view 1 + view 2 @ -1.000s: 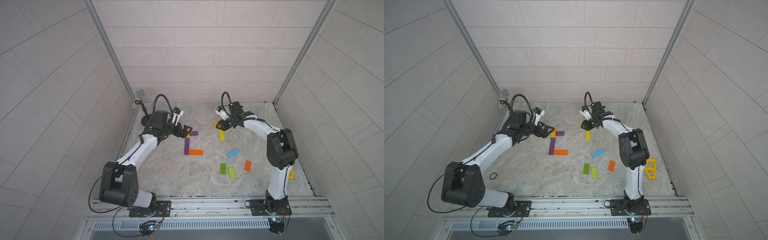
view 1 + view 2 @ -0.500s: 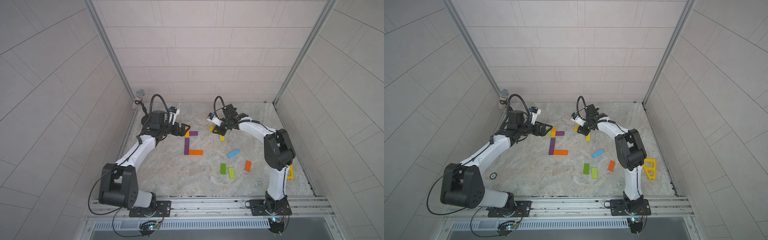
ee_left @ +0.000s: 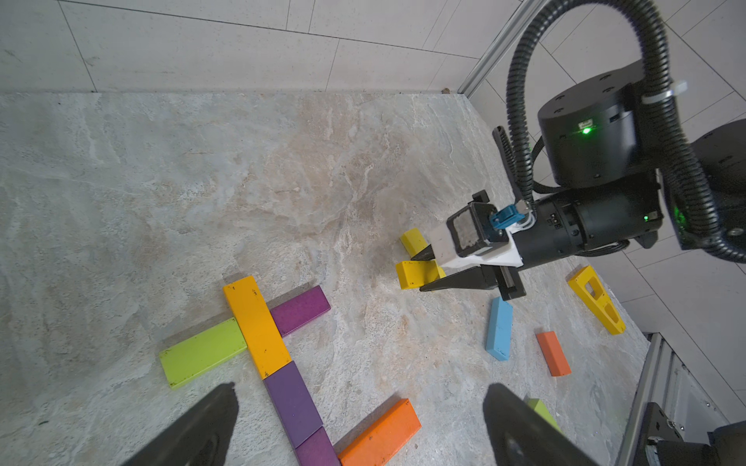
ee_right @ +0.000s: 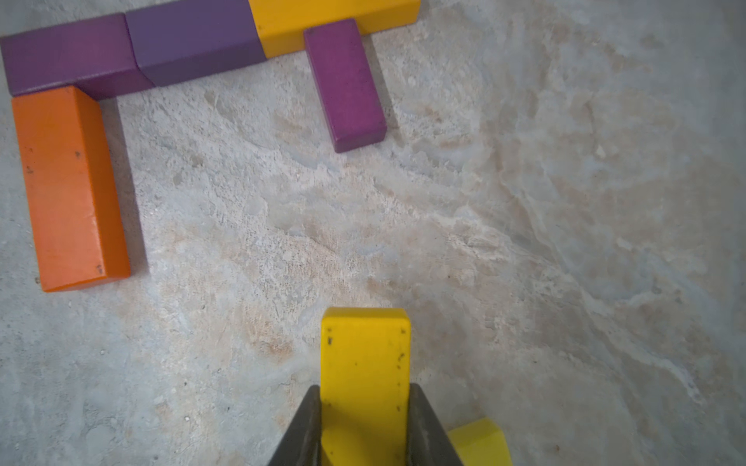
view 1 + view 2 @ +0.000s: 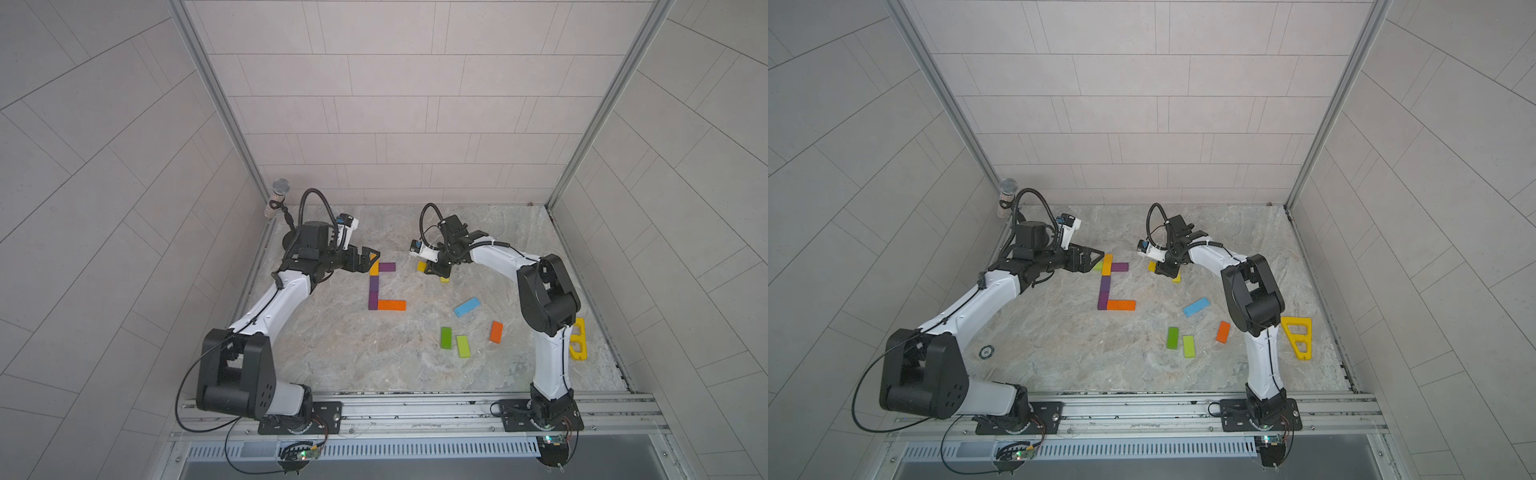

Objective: Assemble the letter t with building blocks
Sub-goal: Assemble the building block at the center of the board.

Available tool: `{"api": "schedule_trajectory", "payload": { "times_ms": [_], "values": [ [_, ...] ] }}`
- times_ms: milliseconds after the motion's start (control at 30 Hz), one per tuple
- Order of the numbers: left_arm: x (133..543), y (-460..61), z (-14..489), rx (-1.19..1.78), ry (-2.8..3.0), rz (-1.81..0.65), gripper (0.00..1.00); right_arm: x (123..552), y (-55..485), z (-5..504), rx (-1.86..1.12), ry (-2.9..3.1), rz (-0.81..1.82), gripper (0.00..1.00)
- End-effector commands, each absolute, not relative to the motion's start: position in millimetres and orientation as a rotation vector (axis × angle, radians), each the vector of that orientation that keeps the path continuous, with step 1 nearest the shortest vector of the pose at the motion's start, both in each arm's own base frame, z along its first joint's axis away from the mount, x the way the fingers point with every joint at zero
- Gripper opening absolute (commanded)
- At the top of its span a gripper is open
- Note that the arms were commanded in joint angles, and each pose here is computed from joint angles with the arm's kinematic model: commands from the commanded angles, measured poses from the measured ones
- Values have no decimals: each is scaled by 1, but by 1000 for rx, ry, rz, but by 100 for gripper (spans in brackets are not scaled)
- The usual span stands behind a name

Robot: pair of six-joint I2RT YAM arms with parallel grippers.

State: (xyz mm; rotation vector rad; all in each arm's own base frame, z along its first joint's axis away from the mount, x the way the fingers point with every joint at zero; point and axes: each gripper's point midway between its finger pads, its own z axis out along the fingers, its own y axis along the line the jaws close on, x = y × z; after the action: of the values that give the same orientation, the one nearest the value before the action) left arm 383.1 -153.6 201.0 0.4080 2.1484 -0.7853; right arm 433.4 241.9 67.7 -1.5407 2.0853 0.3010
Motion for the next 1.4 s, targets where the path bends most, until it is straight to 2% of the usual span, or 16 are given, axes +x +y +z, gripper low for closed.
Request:
{"api": "schedule_trajectory", "payload": {
  "times_ms": [0, 600, 1367],
  "values": [
    [378, -155, 207, 421, 2129, -798, 100, 430, 243, 58, -1637, 2050, 263, 2],
    [379, -155, 202, 409, 2147, -810, 100, 442, 228, 35, -1671, 2090, 131, 1],
    [380, -156, 200, 402, 2155, -821, 100, 442, 223, 25, -1795, 2064, 148, 5]
  ]
}}
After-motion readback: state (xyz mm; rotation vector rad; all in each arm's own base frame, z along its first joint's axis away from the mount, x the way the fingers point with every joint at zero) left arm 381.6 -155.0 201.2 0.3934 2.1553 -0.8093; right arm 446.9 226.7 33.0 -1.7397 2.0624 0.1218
